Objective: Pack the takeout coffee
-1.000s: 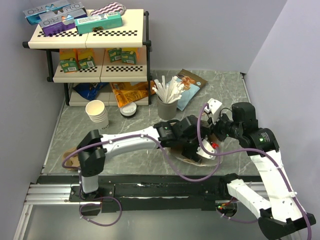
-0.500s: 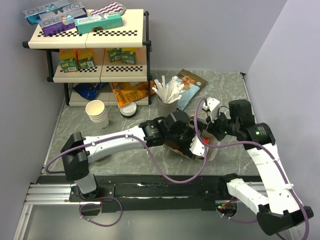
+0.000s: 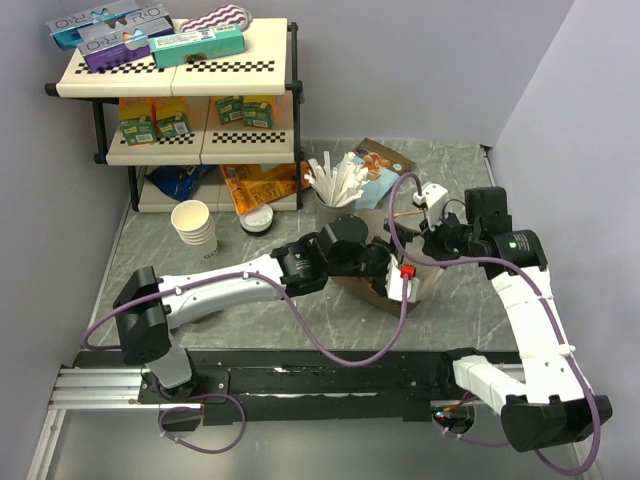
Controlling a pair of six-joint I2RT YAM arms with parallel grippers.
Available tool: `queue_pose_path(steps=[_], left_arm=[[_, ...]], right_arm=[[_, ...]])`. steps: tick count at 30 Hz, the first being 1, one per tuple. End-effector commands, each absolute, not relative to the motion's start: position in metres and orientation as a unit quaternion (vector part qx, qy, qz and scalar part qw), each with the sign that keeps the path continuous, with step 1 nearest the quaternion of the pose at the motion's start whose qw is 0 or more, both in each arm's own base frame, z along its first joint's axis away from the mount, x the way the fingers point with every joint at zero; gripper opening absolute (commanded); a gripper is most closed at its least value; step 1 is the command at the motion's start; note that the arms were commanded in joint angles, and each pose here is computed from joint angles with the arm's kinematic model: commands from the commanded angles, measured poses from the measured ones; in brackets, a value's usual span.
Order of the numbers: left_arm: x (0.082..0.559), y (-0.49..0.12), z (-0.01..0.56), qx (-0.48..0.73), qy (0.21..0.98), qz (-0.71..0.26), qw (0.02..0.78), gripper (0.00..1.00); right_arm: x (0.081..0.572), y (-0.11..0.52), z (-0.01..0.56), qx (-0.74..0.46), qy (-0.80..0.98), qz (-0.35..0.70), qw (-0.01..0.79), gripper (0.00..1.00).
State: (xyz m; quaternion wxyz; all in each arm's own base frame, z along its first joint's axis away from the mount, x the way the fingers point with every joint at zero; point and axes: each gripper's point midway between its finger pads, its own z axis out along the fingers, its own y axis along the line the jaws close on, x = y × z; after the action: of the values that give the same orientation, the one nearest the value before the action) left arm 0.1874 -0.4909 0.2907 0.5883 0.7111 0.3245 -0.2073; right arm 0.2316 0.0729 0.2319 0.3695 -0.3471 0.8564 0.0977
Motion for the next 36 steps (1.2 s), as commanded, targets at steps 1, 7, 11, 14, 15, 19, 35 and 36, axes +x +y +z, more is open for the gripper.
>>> queue_pose_path(steps=[1, 7, 11, 14, 15, 19, 35, 36], left_arm=[[0.204, -0.494, 0.359, 0.622, 0.33, -0.203, 0.681, 0.99], [0.228, -0.484, 0.409, 0.522, 0.356, -0.186, 0.752, 0.99], [0.234, -0.478, 0.424, 0.499, 0.367, -0.18, 0.764, 1.0], [0.232, -0.474, 0.43, 0.494, 0.367, -0.186, 0.766, 0.99], [0.23, -0.472, 0.435, 0.49, 0.366, -0.187, 0.769, 0.99], [0.231, -0.459, 0.453, 0.464, 0.38, -0.193, 0.776, 0.99], [0.217, -0.392, 0.478, 0.461, 0.42, -0.167, 0.764, 0.99], [0.217, -0.388, 0.478, 0.462, 0.421, -0.161, 0.764, 0.99]], right_arm=[[0.236, 0.071, 0.237, -0.354, 0.855, 0.094, 0.368, 0.0], [0.245, 0.066, 0.234, -0.347, 0.859, 0.083, 0.367, 0.0], [0.252, 0.062, 0.233, -0.339, 0.862, 0.08, 0.368, 0.0], [0.257, 0.061, 0.232, -0.335, 0.864, 0.083, 0.367, 0.0], [0.258, 0.06, 0.232, -0.332, 0.865, 0.083, 0.367, 0.0], [0.264, 0.06, 0.233, -0.33, 0.865, 0.085, 0.368, 0.0], [0.27, 0.064, 0.256, -0.329, 0.857, 0.096, 0.384, 0.43], [0.27, 0.064, 0.257, -0.329, 0.857, 0.095, 0.386, 0.45]])
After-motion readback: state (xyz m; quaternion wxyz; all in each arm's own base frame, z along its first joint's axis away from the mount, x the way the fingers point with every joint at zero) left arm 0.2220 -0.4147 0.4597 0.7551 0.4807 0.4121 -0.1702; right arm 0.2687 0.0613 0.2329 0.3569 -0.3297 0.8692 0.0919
